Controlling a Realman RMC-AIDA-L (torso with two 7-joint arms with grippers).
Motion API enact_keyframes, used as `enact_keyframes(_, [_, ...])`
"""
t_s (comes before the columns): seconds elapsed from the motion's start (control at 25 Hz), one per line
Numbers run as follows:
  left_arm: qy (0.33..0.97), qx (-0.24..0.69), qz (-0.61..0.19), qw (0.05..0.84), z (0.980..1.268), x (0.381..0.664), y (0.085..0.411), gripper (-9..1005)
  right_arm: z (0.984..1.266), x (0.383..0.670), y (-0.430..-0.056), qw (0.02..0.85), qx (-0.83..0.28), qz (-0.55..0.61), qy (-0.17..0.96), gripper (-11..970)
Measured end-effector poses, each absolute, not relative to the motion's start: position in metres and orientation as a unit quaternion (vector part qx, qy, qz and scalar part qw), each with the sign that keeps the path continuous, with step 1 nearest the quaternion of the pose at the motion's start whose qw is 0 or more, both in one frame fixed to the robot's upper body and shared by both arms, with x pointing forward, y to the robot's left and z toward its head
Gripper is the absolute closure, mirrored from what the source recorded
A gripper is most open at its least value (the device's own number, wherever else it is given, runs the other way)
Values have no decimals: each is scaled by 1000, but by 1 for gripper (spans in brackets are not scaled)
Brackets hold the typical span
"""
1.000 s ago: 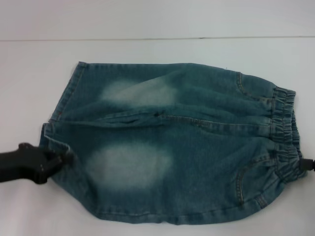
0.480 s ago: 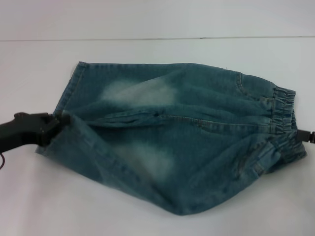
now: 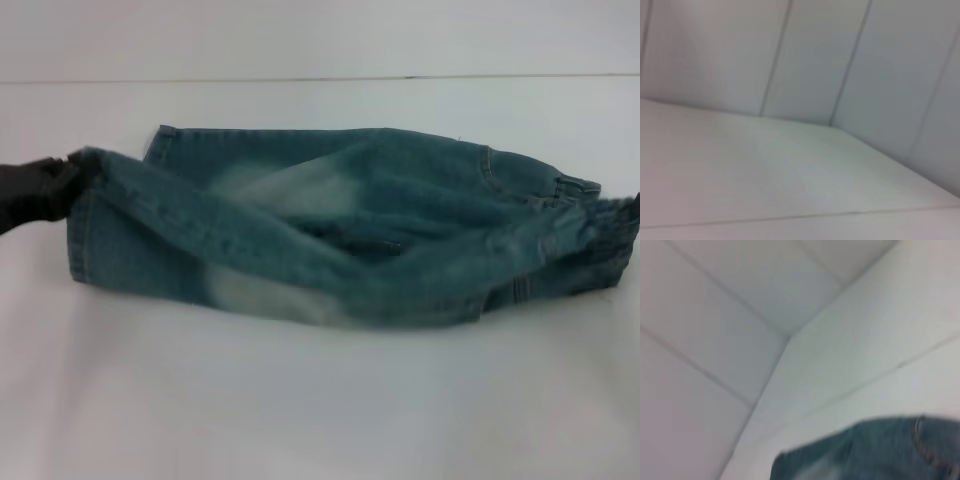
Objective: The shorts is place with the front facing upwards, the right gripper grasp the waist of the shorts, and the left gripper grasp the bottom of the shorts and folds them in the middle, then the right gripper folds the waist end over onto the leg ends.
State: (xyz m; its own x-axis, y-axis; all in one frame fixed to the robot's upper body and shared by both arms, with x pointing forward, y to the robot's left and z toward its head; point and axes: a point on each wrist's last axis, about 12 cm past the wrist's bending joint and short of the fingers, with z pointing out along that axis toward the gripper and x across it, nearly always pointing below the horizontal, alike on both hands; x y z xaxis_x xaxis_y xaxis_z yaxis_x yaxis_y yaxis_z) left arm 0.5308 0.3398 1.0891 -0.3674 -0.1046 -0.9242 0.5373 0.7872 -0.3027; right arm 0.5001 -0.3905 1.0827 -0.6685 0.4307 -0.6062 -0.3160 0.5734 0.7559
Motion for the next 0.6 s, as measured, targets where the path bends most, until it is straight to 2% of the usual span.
enact_keyframes(0.24, [777,100,-279,554,1086,540,341,946,1081,507,-390,447,84,469,757,944])
enact_keyframes(0.6, [781,87,-270,557,1085,566,325,947,1072,523,-388,497,154,444,730,945])
